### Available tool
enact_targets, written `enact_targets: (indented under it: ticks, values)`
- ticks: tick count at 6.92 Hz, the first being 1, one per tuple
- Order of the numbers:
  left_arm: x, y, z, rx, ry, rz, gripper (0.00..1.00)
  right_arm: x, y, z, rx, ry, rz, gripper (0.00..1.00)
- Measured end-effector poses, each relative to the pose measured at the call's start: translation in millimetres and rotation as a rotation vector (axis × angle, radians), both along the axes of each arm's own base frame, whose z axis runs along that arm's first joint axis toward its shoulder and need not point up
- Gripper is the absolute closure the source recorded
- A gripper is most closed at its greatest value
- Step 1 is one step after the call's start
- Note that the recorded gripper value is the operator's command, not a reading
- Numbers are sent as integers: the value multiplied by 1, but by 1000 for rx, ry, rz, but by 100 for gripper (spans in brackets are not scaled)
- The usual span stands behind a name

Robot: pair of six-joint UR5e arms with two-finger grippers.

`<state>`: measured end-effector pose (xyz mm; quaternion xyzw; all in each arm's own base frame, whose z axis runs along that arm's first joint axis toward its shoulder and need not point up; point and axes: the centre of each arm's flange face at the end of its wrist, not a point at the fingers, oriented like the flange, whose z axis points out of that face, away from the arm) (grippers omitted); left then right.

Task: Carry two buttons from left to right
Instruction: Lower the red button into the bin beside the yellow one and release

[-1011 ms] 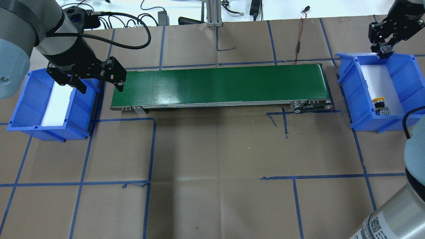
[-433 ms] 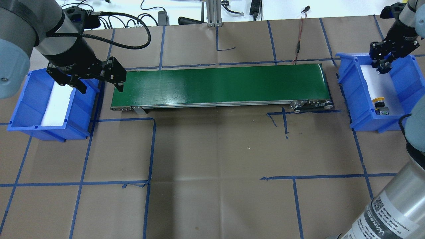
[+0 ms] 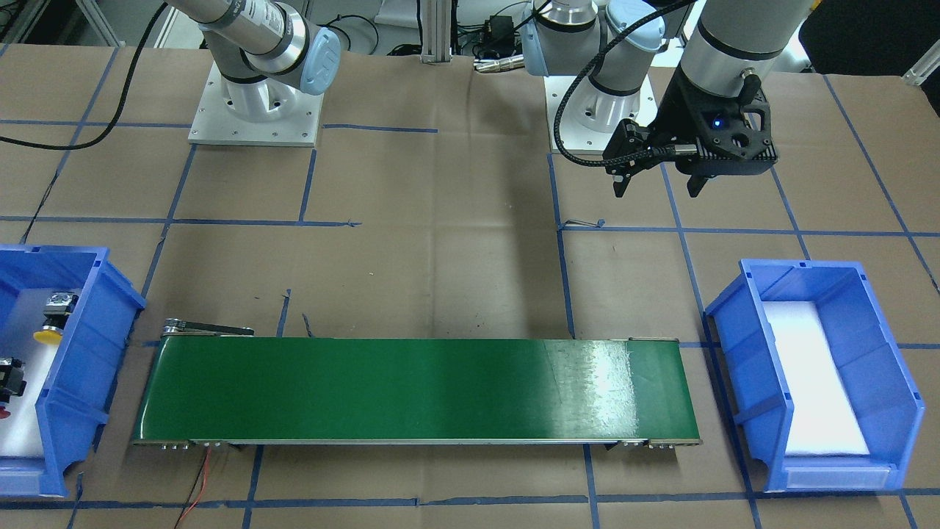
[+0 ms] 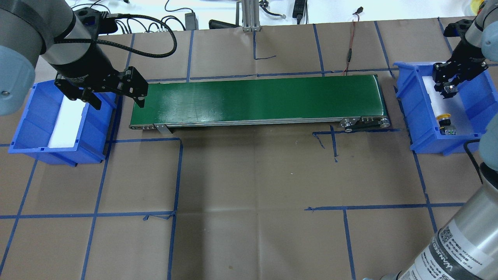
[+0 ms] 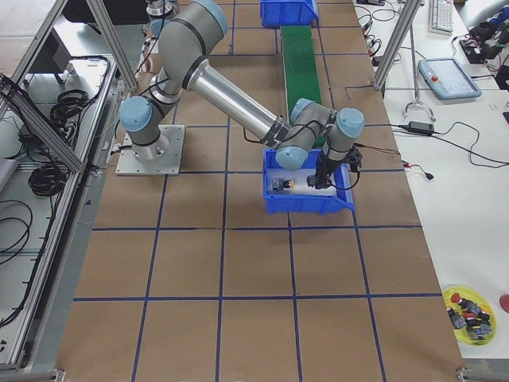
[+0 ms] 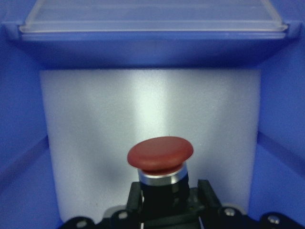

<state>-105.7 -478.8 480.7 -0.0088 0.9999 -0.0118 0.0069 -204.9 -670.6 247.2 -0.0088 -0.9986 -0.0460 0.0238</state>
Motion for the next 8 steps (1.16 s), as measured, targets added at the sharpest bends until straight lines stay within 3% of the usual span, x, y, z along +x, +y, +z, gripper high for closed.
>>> enact_targets:
  ticks: [4,5,6,7,8]
  values:
    - [0,0,1,-1,0,-1,0,5,5,-14,10,-4,3,94]
    - [0,0,1,-2,0,-1,0,7,6,-21,19,-14,2,89]
    - [0,0,1,-1,0,-1,0,7,7,-25,24,-20,2,39]
    - [0,0,1,-1,0,-1,0,7,6,-26,26,-22,4,13]
    - [0,0,0,-1,0,-1,0,7,6,-27,26,-21,9,2]
